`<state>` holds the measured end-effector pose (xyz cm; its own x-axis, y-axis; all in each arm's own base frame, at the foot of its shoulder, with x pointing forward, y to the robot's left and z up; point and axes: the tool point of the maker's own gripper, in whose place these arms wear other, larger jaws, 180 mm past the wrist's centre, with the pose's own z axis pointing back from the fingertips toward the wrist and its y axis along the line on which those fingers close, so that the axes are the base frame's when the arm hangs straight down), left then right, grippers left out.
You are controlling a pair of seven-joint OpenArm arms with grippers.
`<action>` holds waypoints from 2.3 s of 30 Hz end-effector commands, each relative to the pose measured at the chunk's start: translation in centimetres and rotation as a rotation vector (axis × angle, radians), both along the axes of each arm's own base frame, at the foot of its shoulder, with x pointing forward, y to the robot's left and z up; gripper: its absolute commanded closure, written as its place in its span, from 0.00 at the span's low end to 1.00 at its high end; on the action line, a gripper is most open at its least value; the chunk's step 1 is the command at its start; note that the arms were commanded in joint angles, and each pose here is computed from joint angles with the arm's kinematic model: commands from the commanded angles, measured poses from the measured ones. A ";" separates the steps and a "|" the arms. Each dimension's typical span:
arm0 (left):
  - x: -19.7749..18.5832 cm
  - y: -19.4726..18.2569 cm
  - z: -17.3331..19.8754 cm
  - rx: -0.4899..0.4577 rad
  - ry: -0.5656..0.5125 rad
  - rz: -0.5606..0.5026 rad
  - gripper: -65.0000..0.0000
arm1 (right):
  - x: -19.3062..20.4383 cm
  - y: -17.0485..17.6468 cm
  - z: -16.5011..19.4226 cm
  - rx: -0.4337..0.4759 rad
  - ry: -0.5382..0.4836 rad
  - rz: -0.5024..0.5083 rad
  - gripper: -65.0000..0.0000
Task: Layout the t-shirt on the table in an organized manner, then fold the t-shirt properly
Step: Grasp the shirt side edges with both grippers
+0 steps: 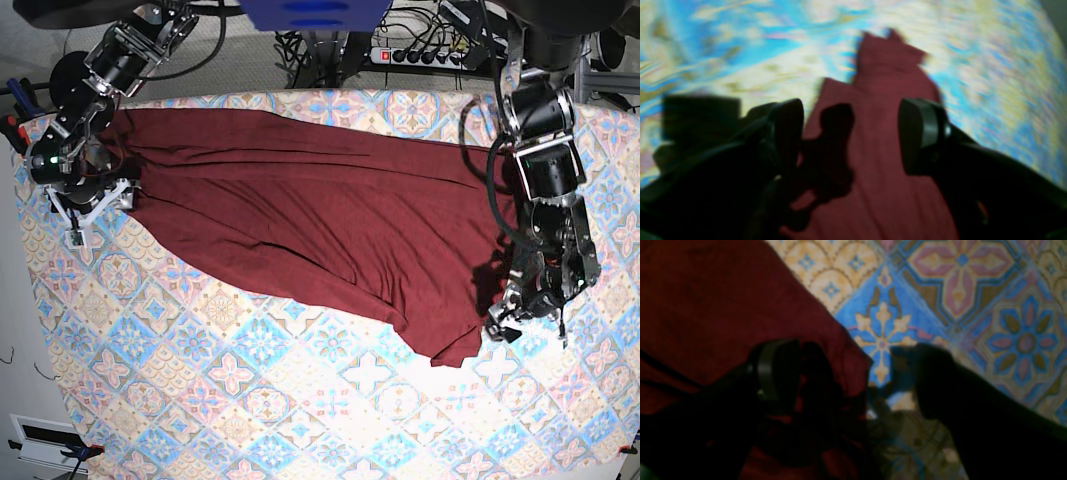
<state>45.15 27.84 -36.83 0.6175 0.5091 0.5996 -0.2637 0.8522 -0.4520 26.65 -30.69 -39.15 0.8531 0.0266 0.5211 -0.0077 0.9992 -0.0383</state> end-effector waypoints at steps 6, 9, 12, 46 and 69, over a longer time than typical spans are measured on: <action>2.1 1.7 1.2 0.021 -0.057 0.056 0.33 | 2.8 -1.2 3.1 -0.039 -0.092 0.007 0.23; 2.3 1.0 0.7 0.026 -0.063 0.055 0.33 | 3.4 -0.6 3.3 -0.047 -0.094 0.040 0.23; 2.0 0.7 -0.4 0.063 -0.032 0.041 0.33 | 3.9 -0.1 3.5 -0.069 -0.088 0.084 0.23; -1.6 -0.5 -7.2 0.145 0.218 -0.043 1.00 | 7.3 0.4 6.4 -0.169 -0.121 0.213 0.23; -1.0 0.8 0.2 0.166 -0.058 -0.032 1.00 | 10.4 3.5 7.9 -0.303 -0.120 0.441 0.23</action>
<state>42.44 28.36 -39.12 0.6458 0.3807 0.6619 -0.2339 0.9238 -0.3031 35.60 -27.05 -33.37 0.7033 0.5261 0.4782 -0.4159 0.8500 -0.3234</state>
